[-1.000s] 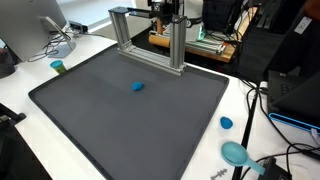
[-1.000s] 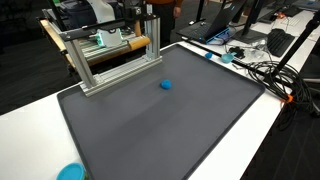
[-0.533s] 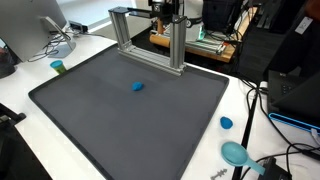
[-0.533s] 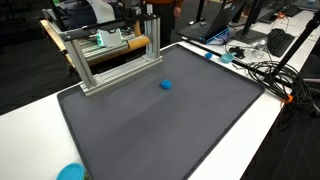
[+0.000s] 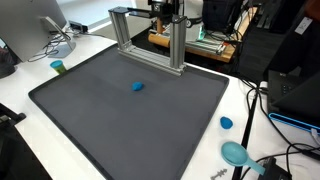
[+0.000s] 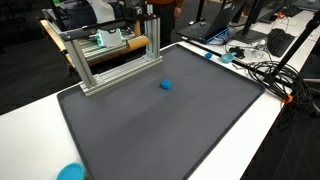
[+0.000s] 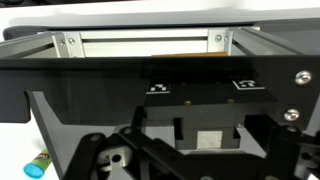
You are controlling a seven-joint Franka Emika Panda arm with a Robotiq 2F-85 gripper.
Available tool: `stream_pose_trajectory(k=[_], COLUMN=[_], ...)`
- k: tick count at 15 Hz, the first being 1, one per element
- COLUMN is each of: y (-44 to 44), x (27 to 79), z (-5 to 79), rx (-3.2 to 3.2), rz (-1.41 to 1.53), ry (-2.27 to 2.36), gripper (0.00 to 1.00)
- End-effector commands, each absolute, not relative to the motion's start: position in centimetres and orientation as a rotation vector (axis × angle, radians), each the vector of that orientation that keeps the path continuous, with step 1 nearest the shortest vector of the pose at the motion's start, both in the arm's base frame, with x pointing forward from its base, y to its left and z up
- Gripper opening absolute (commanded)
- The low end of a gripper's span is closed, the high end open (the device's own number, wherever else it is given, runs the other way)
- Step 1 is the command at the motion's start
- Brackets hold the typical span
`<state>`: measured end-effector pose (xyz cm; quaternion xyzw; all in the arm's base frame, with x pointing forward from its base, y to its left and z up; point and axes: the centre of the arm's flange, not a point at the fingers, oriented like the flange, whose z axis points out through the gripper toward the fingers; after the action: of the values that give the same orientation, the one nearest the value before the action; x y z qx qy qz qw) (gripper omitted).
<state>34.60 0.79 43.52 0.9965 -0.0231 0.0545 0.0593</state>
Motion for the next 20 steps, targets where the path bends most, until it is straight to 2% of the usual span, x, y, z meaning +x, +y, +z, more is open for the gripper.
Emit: stream_pose_trajectory(k=[1,13,16,20], y=[2.1,3.4,3.8,3.8], x=[34.8,35.3,34.5,34.7], z=[42.4,42.9,43.3,44.7], rx=[2.953,2.807,2.803,2.918], rz=[0.136,0.193,0.030,0.065], ry=[-0.067,0.004,-0.010,0.046], gripper=[1.00,1.00,1.00,1.00])
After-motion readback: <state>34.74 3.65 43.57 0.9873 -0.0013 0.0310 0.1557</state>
